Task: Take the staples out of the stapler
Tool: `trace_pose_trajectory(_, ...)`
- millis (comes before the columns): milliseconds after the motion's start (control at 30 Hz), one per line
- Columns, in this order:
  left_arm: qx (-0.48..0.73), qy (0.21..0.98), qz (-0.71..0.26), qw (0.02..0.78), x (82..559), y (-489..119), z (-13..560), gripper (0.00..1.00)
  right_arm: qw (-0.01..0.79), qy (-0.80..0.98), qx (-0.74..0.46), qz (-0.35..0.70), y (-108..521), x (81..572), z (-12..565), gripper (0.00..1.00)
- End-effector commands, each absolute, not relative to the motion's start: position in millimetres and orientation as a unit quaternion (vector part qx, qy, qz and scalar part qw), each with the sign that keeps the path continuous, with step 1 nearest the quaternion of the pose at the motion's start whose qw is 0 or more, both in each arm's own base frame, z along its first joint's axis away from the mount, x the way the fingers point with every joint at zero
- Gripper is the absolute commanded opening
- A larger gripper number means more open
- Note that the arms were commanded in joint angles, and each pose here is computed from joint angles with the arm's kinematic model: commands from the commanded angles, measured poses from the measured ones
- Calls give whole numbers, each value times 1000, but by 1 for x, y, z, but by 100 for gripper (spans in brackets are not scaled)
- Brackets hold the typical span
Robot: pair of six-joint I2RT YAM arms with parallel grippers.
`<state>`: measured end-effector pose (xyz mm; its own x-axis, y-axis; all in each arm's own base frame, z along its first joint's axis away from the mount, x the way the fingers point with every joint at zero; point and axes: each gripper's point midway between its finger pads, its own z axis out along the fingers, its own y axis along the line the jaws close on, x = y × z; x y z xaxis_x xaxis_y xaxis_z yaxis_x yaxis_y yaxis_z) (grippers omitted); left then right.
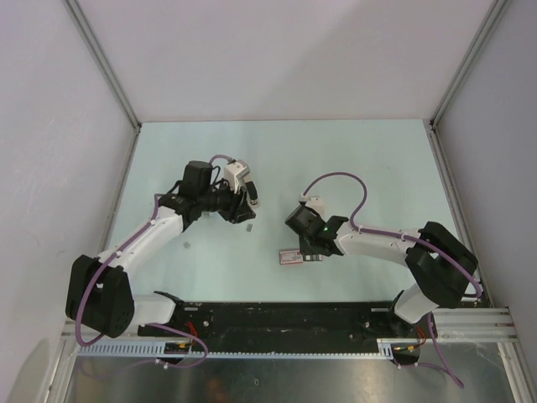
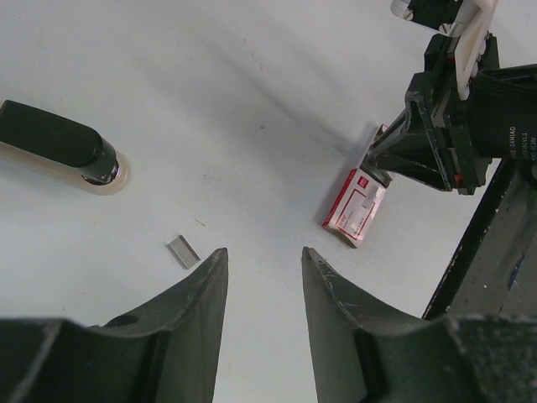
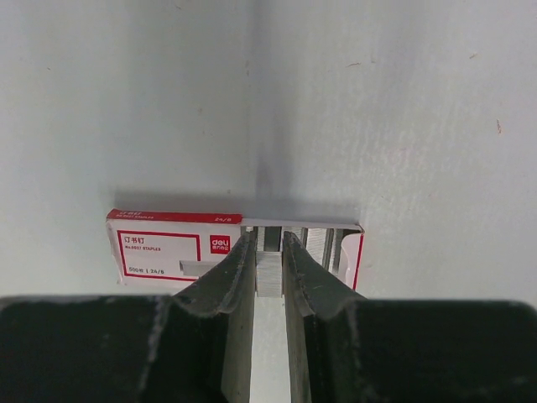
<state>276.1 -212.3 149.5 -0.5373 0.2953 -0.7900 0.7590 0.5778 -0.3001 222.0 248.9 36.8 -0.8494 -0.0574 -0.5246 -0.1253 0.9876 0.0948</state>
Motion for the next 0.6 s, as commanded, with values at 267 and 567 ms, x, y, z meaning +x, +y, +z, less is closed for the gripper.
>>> trace_pose_trajectory(267, 360, 786, -331, 377, 269, -216, 161, 45, 285, 956, -41, 52, 247, 227, 33, 16)
trace_pose_trajectory(567, 360, 787, -332, 375, 269, -216, 161, 45, 287, 956, -38, 50, 244, 227, 33, 16)
